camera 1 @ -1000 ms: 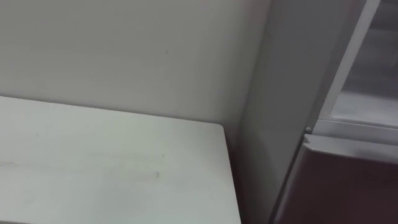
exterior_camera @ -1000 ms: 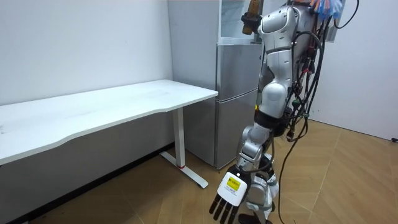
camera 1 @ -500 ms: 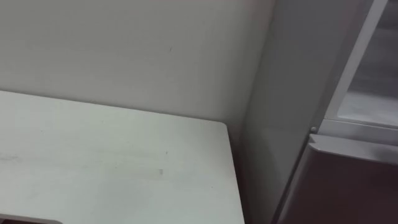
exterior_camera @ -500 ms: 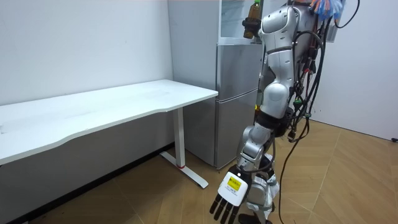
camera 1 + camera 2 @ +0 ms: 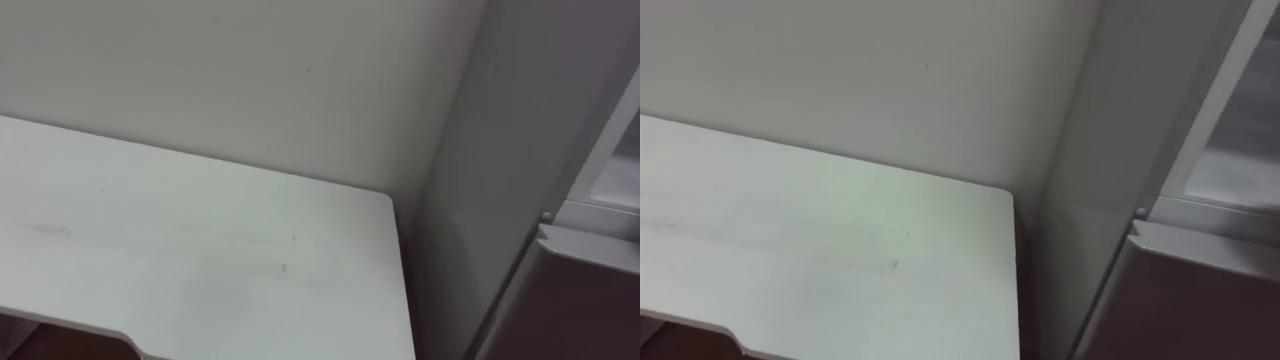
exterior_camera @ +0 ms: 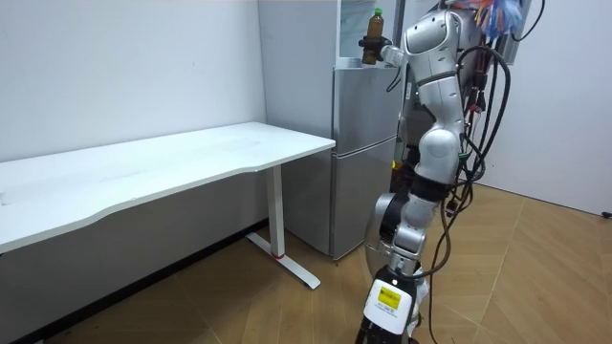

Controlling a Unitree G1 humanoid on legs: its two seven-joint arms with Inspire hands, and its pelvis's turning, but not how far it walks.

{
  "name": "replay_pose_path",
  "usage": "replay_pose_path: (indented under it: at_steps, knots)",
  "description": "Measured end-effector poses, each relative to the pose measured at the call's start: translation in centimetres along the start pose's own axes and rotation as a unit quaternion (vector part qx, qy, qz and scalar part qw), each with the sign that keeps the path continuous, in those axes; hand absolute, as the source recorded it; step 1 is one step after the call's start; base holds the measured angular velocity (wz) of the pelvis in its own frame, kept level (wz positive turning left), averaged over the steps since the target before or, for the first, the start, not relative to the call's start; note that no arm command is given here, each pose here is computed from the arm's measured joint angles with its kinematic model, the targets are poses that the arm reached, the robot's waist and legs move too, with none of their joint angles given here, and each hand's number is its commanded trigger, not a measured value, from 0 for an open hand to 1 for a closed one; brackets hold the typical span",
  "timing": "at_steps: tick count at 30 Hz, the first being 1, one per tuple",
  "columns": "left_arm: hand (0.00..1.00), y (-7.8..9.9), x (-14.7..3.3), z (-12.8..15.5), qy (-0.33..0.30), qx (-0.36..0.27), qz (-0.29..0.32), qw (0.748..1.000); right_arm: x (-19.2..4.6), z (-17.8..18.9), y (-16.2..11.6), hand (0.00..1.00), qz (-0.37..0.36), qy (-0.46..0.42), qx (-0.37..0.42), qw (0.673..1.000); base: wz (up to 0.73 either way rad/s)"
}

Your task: Put the bottle in the upper fridge

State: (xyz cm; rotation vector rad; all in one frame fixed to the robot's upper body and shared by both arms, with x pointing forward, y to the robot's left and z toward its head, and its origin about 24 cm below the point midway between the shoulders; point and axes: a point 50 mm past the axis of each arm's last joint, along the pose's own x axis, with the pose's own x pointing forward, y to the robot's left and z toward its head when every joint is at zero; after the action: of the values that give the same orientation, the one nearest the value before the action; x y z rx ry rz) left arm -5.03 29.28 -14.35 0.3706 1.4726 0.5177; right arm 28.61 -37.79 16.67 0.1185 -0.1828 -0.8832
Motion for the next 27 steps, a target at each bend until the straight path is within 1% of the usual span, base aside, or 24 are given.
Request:
replay_pose_path:
  at_steps: [4,9,16,23,27]
  knots:
    - [0.0,0.0,0.0,0.0,-0.001,0.0,-0.002,1.0,0.1,0.4,0.4,1.0,0.005,-0.005,-0.001,1.0,0.04]
    - [0.0,0.0,0.0,0.1,-0.002,0.0,-0.007,1.0,0.4,2.0,1.5,1.0,-0.009,-0.024,0.026,0.999,0.0]
    - [0.0,0.1,0.0,0.1,-0.002,0.001,-0.006,1.0,1.0,3.5,3.0,1.0,-0.011,-0.033,0.039,0.999,0.06]
    - [0.0,0.3,-0.1,-0.8,0.006,0.003,0.003,1.0,1.5,4.3,4.7,1.0,0.026,-0.038,0.021,0.999,0.04]
    - [0.0,0.4,-0.1,-0.9,0.009,0.004,0.004,1.0,1.8,4.1,4.6,1.0,0.025,-0.022,0.032,0.999,0.05]
